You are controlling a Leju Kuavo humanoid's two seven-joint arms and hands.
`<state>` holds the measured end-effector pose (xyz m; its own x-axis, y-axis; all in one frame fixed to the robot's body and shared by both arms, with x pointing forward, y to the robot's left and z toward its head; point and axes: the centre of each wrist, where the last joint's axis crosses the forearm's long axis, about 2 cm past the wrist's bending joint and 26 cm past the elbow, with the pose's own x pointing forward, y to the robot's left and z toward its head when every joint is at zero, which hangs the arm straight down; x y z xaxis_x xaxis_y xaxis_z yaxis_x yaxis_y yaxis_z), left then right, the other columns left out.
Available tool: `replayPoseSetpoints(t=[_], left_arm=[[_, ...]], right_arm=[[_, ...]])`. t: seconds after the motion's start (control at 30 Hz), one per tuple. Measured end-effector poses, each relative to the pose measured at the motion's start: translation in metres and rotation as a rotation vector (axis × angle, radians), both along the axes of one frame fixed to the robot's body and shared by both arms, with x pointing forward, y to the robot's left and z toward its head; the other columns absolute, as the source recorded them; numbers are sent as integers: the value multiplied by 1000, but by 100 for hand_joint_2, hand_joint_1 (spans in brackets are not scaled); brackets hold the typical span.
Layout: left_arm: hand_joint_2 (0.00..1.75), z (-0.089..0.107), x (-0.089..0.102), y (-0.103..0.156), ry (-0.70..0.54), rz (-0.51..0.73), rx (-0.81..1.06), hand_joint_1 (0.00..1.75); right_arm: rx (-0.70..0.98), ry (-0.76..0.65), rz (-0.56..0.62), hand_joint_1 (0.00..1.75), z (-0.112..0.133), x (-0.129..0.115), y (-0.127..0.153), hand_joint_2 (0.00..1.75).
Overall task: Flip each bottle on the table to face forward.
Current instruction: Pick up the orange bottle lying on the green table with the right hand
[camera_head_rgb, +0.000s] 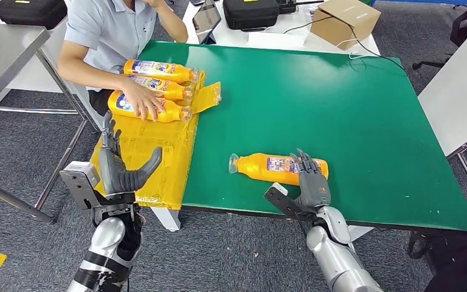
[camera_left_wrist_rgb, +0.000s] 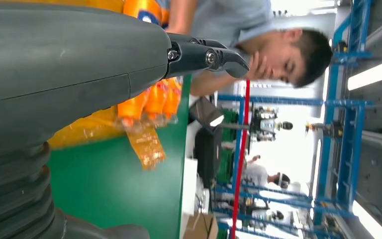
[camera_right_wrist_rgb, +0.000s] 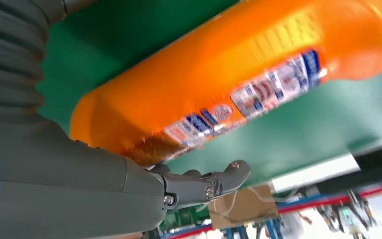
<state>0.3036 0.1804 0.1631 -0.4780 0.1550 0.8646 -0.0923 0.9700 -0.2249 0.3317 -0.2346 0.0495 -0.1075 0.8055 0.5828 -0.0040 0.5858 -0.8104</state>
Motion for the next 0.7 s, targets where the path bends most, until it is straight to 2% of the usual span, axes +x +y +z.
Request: replayPoseSetpoints(t=[0.13,0.5,0.7], left_arm=[[175,3,3,-7,-2,-28,-2,0],[175,3,5,-11,6,-47,1,0],[175,7,12,-15,21,-77,0,0]], right_arm=[[-20,32,-1,0,4,12,-6,175],[-62,61,-12,0,6,21,-12,175],[-132,111,-49,0,15,34,-17,175]])
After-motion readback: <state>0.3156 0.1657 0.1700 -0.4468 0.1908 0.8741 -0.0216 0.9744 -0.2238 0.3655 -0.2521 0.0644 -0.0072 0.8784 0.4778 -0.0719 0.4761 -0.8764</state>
